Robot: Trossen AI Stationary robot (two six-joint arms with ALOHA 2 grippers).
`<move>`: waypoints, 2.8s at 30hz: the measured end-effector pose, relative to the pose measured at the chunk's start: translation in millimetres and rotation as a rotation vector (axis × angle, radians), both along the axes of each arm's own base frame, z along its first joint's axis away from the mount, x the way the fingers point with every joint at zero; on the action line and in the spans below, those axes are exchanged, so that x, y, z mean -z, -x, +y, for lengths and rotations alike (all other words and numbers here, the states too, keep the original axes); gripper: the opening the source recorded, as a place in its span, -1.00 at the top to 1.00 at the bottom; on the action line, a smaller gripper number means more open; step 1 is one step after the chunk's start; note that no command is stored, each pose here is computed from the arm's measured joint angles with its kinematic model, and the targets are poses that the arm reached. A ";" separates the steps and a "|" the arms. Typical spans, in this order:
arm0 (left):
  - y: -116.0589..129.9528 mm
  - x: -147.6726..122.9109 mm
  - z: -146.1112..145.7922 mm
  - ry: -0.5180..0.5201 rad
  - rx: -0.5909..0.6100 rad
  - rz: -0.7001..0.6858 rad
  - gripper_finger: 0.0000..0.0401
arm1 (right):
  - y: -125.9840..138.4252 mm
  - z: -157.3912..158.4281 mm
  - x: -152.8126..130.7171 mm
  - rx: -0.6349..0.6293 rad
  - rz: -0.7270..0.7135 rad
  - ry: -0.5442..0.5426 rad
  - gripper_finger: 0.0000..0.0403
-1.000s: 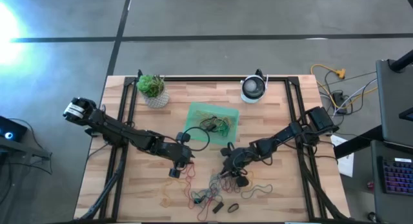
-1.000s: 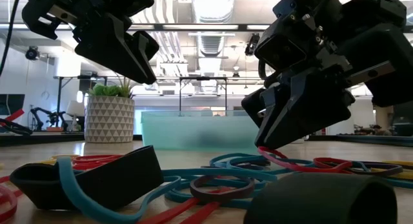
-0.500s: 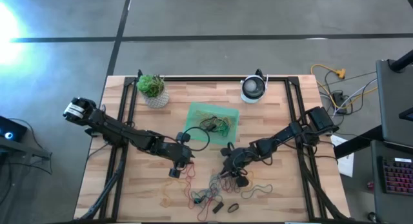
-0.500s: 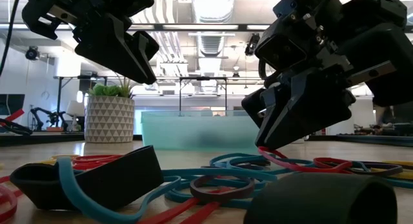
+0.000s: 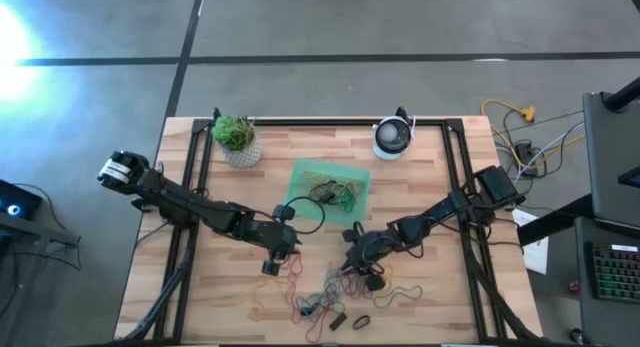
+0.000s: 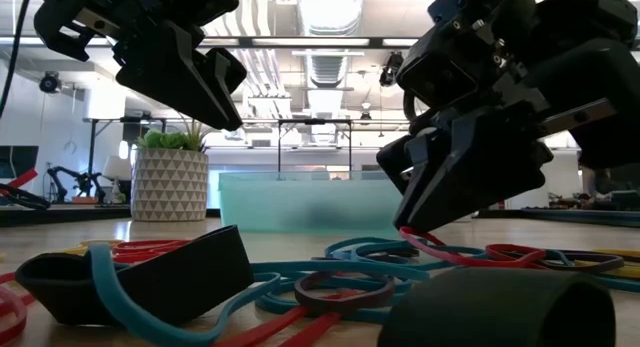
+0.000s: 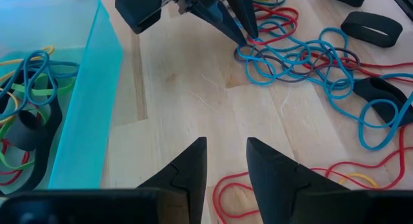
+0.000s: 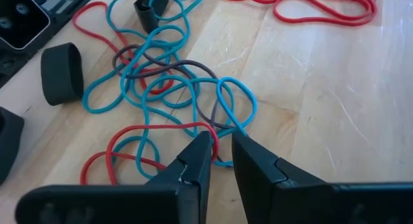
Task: Pick and place rubber bands into bin
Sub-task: Put the red rubber band into the green bin
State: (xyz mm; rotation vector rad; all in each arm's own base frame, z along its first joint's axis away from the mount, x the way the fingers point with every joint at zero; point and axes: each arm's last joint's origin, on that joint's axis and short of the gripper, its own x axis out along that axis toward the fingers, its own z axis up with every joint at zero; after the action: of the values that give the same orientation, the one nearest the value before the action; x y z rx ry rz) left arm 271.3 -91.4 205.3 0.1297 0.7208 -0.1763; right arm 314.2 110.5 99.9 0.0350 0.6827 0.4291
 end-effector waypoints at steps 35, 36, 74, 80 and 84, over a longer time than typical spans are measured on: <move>0.4 0.7 0.1 -0.001 0.000 0.003 0.53 | 3.1 5.9 -8.7 0.032 -0.022 0.050 0.96; 0.4 0.8 0.1 -0.001 0.000 0.003 0.53 | 3.3 6.0 -11.8 0.026 -0.032 0.050 0.96; 0.4 0.9 0.4 -0.002 0.000 0.003 0.53 | 46.9 -64.1 -169.6 0.358 -0.542 0.569 0.96; 0.3 0.8 0.3 -0.001 0.000 0.002 0.53 | 36.9 -100.7 -158.6 0.459 -0.468 0.566 0.96; 0.3 0.8 0.3 -0.001 0.000 0.002 0.53 | 28.0 -121.4 -141.9 0.475 -0.399 0.496 0.96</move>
State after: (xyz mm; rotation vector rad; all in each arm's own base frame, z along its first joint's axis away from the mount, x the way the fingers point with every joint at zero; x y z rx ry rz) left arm 271.0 -91.0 204.5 0.1306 0.7230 -0.1761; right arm 286.2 -10.9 241.8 -0.3443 0.3527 -0.1963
